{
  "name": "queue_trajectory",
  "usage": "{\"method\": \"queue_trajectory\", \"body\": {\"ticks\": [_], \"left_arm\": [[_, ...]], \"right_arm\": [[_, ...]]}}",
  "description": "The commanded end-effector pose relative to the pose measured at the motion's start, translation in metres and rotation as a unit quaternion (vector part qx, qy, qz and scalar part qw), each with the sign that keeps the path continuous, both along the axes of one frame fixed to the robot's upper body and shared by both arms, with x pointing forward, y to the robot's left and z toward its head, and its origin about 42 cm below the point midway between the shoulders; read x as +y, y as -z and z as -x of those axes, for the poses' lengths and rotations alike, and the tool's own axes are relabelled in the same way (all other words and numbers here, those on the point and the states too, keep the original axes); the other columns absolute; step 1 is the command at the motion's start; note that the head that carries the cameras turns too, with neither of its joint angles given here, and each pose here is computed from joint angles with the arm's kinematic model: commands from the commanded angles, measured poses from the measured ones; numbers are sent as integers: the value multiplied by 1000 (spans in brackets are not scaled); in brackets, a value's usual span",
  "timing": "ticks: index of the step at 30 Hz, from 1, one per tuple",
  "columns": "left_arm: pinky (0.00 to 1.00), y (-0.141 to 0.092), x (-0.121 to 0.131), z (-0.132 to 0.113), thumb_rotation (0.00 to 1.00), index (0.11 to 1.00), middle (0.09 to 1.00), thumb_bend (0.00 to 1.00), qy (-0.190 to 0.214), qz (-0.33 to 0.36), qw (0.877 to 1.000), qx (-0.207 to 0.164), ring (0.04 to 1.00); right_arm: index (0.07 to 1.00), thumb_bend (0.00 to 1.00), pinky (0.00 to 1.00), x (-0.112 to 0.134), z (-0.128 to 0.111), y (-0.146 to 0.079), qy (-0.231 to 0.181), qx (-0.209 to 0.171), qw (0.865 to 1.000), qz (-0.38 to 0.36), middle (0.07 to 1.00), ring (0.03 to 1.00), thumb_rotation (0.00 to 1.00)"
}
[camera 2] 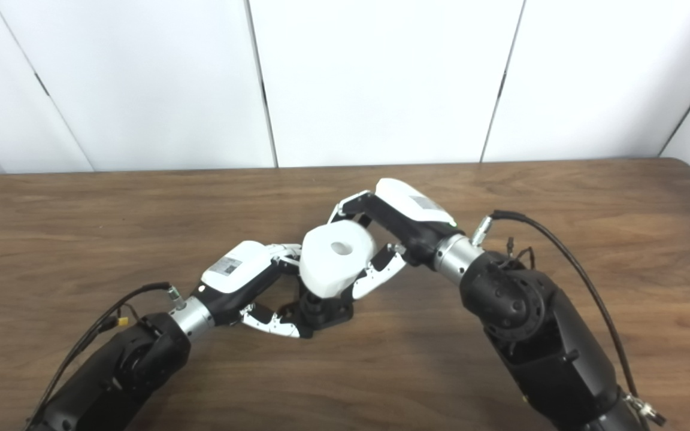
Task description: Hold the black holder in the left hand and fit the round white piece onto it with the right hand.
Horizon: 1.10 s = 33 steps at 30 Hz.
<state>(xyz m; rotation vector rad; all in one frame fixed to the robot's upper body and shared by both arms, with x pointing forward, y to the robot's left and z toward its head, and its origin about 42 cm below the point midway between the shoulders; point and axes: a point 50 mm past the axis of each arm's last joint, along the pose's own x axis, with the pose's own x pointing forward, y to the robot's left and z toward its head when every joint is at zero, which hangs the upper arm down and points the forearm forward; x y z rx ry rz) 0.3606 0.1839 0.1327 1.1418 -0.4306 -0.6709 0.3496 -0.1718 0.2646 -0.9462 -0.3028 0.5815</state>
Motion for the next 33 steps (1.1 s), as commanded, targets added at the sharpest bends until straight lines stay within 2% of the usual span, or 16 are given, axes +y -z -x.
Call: {"method": "queue_trajectory", "body": {"ticks": [1, 22, 33], "left_arm": [[831, 20, -8, 6, 72, 485, 841, 524, 4, -57, 998, 38, 881], [846, 16, -8, 7, 71, 486, 846, 524, 3, -57, 998, 39, 894], [836, 14, -9, 8, 71, 486, 846, 524, 6, -52, 998, 37, 891]], "right_arm": [[478, 525, 678, 8, 0, -19, -21, -45, 999, -6, 711, 755, 135], [479, 525, 613, 27, 1, 0, -50, -28, 998, 5, 712, 733, 135], [479, 524, 633, 28, -3, 9, -51, -16, 998, 17, 722, 742, 136]]}}
